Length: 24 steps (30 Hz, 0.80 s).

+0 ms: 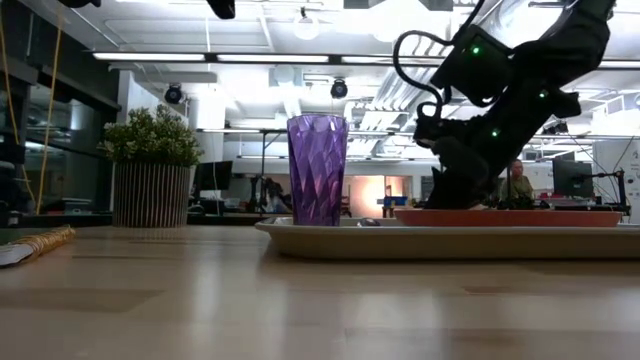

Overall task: Pick and place plate/cup/fork/spoon on tray
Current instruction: Put the orange plate on the gray serving tray to the right of the orange spoon, then put the blue fork on the gray serving tray to the left of the orange spoon

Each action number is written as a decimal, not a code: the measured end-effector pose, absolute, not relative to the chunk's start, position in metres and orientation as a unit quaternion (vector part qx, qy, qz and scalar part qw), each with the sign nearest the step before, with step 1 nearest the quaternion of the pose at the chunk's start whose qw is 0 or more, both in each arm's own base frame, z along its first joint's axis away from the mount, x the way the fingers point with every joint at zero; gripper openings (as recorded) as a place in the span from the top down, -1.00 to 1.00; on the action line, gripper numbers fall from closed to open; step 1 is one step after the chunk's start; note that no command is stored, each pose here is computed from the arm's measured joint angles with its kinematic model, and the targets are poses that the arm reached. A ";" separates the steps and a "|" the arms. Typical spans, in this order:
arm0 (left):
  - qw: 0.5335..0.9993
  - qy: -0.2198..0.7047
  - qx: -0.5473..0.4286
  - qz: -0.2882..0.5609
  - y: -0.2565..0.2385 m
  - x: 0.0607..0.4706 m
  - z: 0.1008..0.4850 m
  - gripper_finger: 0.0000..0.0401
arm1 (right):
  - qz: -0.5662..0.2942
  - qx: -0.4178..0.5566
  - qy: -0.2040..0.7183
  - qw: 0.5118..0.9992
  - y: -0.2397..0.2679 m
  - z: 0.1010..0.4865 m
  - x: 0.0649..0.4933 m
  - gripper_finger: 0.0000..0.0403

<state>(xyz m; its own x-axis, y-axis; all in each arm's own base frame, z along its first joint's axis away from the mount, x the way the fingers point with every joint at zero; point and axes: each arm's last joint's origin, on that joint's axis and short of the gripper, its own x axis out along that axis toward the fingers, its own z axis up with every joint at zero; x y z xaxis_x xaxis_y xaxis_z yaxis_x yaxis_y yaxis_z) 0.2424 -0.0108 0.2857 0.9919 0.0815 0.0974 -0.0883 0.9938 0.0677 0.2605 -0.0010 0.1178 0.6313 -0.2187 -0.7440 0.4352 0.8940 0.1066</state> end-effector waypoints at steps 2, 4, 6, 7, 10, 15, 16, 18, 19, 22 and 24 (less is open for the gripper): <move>0.997 -0.047 0.036 0.043 -0.011 0.242 0.286 1.00 | -0.178 0.142 0.388 0.893 0.004 0.118 0.261 1.00; 0.997 -0.047 0.036 0.042 -0.011 0.242 0.286 1.00 | -0.171 0.142 0.388 0.894 0.008 0.118 0.260 1.00; 0.997 -0.047 0.036 0.042 -0.011 0.242 0.286 1.00 | -0.164 0.143 0.388 0.895 0.013 0.118 0.260 1.00; 0.997 -0.047 0.036 0.042 -0.011 0.242 0.286 1.00 | -0.163 0.145 0.388 0.895 0.015 0.118 0.260 1.00; 0.997 -0.047 0.036 0.042 -0.011 0.242 0.286 1.00 | -0.154 0.142 0.389 0.897 0.020 0.118 0.260 1.00; 0.997 -0.044 0.039 0.046 -0.010 0.243 0.285 1.00 | -0.165 0.113 0.371 0.907 0.024 0.126 0.258 1.00; 0.997 -0.042 0.040 0.057 -0.009 0.243 0.285 1.00 | -0.170 0.104 0.363 0.910 0.024 0.132 0.256 1.00; 0.994 -0.039 0.044 0.088 -0.005 0.243 0.285 0.99 | -0.181 0.088 0.344 0.917 0.023 0.146 0.252 1.00; 0.992 -0.034 0.046 0.110 -0.002 0.243 0.287 0.99 | -0.184 0.081 0.332 0.922 0.022 0.154 0.249 1.00; 0.983 -0.002 0.042 0.180 0.018 0.246 0.299 0.96 | -0.190 0.073 0.293 0.934 0.021 0.177 0.236 1.00; 0.972 0.038 0.025 0.231 0.040 0.249 0.309 0.95 | -0.190 0.075 0.270 0.941 0.021 0.188 0.226 1.00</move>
<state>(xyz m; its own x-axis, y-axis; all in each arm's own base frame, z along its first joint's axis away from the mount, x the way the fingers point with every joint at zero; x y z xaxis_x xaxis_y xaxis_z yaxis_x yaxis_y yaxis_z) 0.2487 0.0400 0.3089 0.8901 0.4516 -0.0619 -0.4479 0.8917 0.0652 0.2257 0.0209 0.1884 0.7818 -0.3177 -0.5365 0.3988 0.9162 0.0386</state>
